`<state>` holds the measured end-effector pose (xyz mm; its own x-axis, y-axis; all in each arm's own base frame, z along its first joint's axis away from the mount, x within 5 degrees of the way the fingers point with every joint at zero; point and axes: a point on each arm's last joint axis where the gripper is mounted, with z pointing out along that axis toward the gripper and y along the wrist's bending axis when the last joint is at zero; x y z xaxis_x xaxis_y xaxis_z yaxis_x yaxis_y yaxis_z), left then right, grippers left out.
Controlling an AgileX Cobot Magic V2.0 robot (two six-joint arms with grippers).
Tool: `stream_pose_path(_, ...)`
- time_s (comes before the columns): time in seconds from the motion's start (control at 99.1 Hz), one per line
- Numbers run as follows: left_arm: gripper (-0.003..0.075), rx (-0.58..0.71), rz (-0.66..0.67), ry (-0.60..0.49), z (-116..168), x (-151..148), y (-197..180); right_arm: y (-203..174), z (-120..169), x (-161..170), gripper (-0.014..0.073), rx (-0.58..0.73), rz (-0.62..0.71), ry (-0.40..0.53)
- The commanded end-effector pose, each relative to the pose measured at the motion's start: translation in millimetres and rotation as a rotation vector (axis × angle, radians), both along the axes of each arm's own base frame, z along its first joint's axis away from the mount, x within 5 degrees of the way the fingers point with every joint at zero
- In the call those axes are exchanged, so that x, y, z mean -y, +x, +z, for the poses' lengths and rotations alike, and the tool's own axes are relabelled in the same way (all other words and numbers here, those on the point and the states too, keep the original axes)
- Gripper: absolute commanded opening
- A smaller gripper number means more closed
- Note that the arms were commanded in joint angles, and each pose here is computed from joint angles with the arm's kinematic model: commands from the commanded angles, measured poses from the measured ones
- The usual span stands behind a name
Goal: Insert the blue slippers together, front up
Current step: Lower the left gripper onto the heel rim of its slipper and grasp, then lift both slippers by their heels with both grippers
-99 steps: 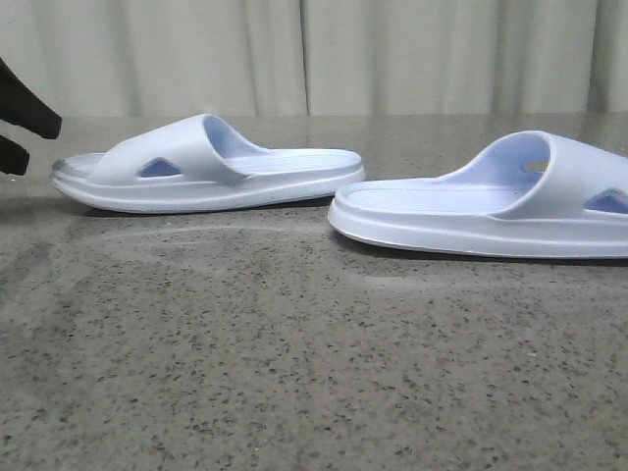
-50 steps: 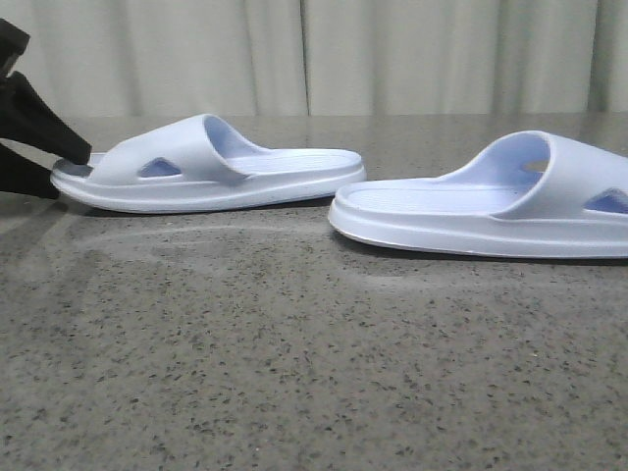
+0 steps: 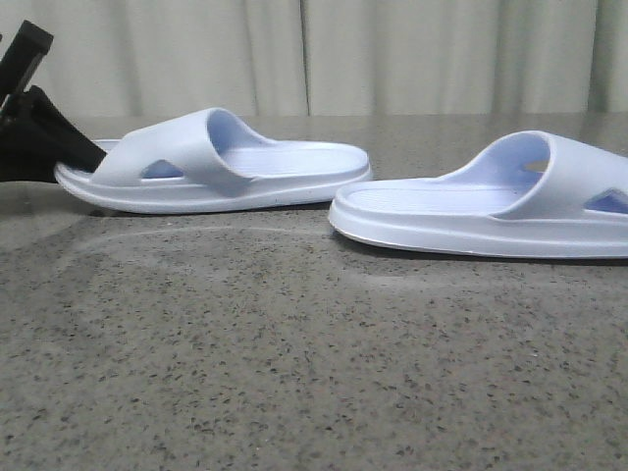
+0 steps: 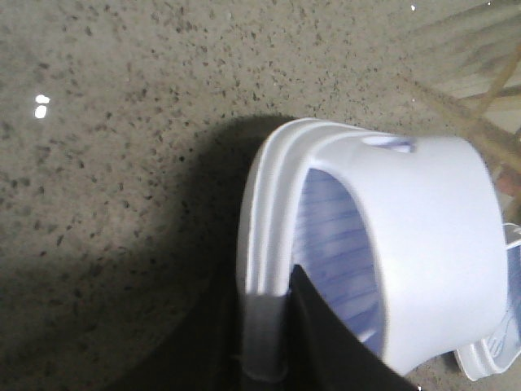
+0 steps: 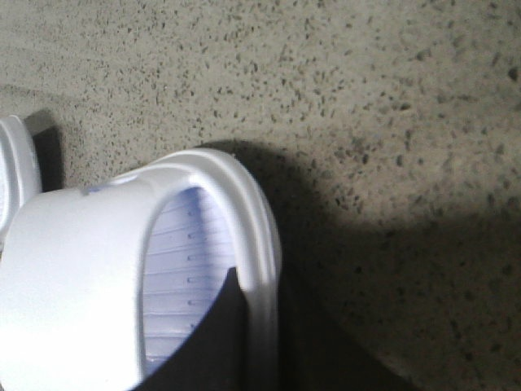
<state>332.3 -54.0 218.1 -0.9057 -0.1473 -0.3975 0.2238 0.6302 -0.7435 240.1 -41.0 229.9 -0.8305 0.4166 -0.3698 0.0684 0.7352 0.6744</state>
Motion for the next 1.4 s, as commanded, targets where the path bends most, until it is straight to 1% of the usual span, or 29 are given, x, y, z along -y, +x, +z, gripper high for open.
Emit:
stream_pose_path(0.0, 0.0015, 0.076, -0.012, -0.048, 26, 2, -2, 4, 14, 1, -0.0107, 0.065, -0.014, 0.008)
stream_pose_path(0.121, 0.0015, 0.112, 0.016, -0.042, 37, -8, -4, 5, 19, 0, -0.0107, 0.081, -0.006, 0.031)
stream_pose_path(0.313, 0.0015, 0.147, 0.045, -0.060, 52, -24, -10, 14, 49, -5, -0.0107, 0.189, 0.054, 0.137)
stream_pose_path(0.384, 0.0015, 0.141, 0.039, -0.085, 54, -28, -12, 16, 60, -6, -0.0107, 0.224, 0.074, 0.165)
stream_pose_path(0.525, 0.0015, 0.134, 0.006, -0.130, 59, -33, -15, 21, 83, -7, -0.0107, 0.296, 0.115, 0.191)
stream_pose_path(0.646, 0.0015, 0.129, -0.020, -0.162, 67, -34, -15, 24, 95, -7, -0.0107, 0.342, 0.118, 0.213)
stream_pose_path(0.808, 0.0015, 0.118, -0.049, -0.215, 83, -32, -14, 26, 97, -6, -0.0107, 0.358, 0.098, 0.225)
stream_pose_path(0.899, 0.0015, 0.094, -0.026, -0.238, 87, -32, -12, 28, 97, -6, -0.0107, 0.362, 0.087, 0.243)
stream_pose_path(1.141, 0.0015, 0.027, -0.002, -0.276, 88, -27, -13, 40, 85, -3, -0.0107, 0.344, 0.080, 0.309)
stream_pose_path(1.393, 0.0015, -0.045, -0.034, -0.290, 87, -9, -15, 54, 70, 2, -0.0107, 0.339, 0.082, 0.390)
